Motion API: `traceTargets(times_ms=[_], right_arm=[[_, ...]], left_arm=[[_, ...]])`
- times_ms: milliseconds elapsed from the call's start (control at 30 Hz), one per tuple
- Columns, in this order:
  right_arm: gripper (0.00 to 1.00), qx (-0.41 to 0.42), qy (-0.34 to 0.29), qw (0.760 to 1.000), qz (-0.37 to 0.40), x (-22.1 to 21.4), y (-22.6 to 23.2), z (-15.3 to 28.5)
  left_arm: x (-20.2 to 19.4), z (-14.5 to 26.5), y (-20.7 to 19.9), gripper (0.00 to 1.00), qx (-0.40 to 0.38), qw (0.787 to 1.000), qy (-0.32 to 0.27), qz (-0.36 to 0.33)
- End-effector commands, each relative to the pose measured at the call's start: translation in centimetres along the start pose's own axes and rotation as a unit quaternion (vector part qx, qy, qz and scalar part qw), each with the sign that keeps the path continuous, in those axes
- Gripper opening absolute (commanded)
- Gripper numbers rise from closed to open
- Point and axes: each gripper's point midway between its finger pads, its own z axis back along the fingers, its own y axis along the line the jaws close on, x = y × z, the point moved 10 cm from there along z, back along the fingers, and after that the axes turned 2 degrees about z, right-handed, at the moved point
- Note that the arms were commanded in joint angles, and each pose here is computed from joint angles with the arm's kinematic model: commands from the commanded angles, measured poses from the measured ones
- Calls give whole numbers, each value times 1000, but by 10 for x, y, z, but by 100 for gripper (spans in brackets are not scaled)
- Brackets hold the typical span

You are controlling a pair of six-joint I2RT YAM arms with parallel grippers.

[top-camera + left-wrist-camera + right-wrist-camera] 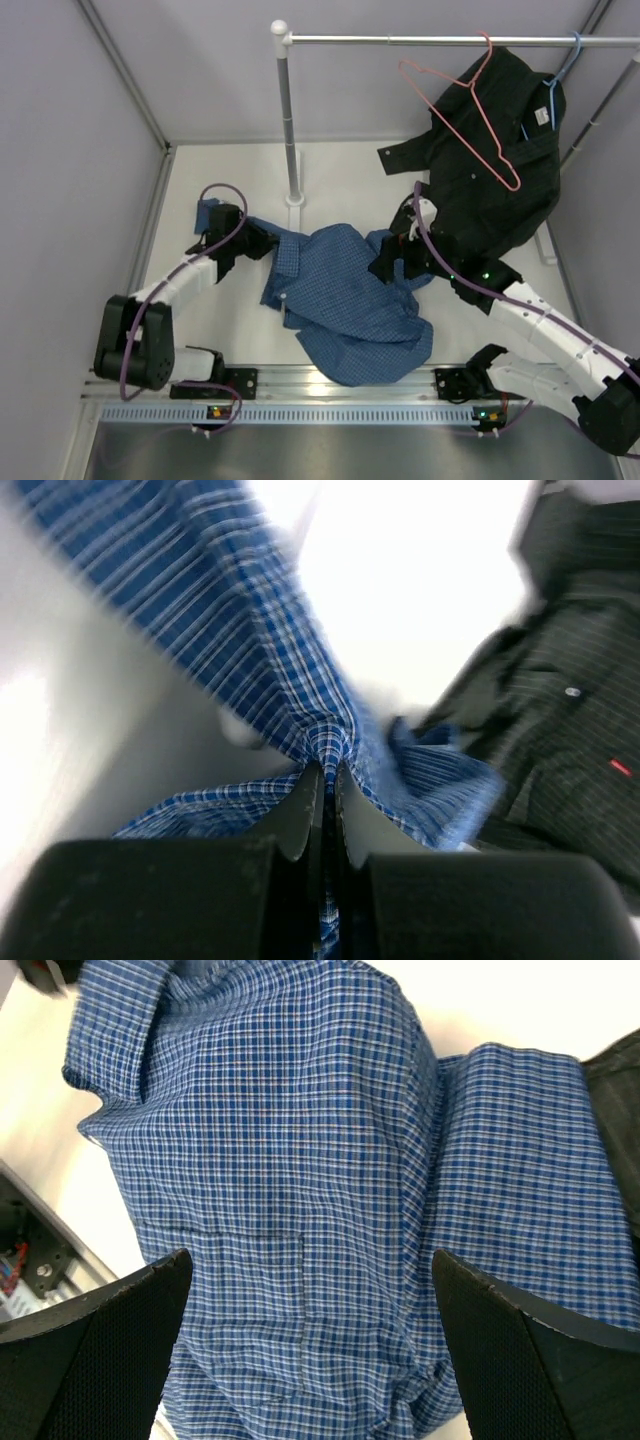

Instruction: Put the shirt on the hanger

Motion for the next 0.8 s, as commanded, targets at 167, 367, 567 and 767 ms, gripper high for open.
traceTargets(times_ms=[167, 367, 567, 767], right_arm=[[99, 111, -79, 991, 3, 58, 49, -7], [95, 134, -128, 983, 5, 82, 88, -10], [94, 93, -142, 985, 19, 82, 105, -6], [77, -31, -111, 993, 29, 70, 114, -13]], left_arm=[[-6, 104, -87, 0, -113, 965, -156, -178], [-61, 114, -119, 0, -140, 943, -139, -269], [-85, 104, -117, 0, -133, 941, -113, -291], [-92, 102, -119, 0, -130, 940, -113, -294]])
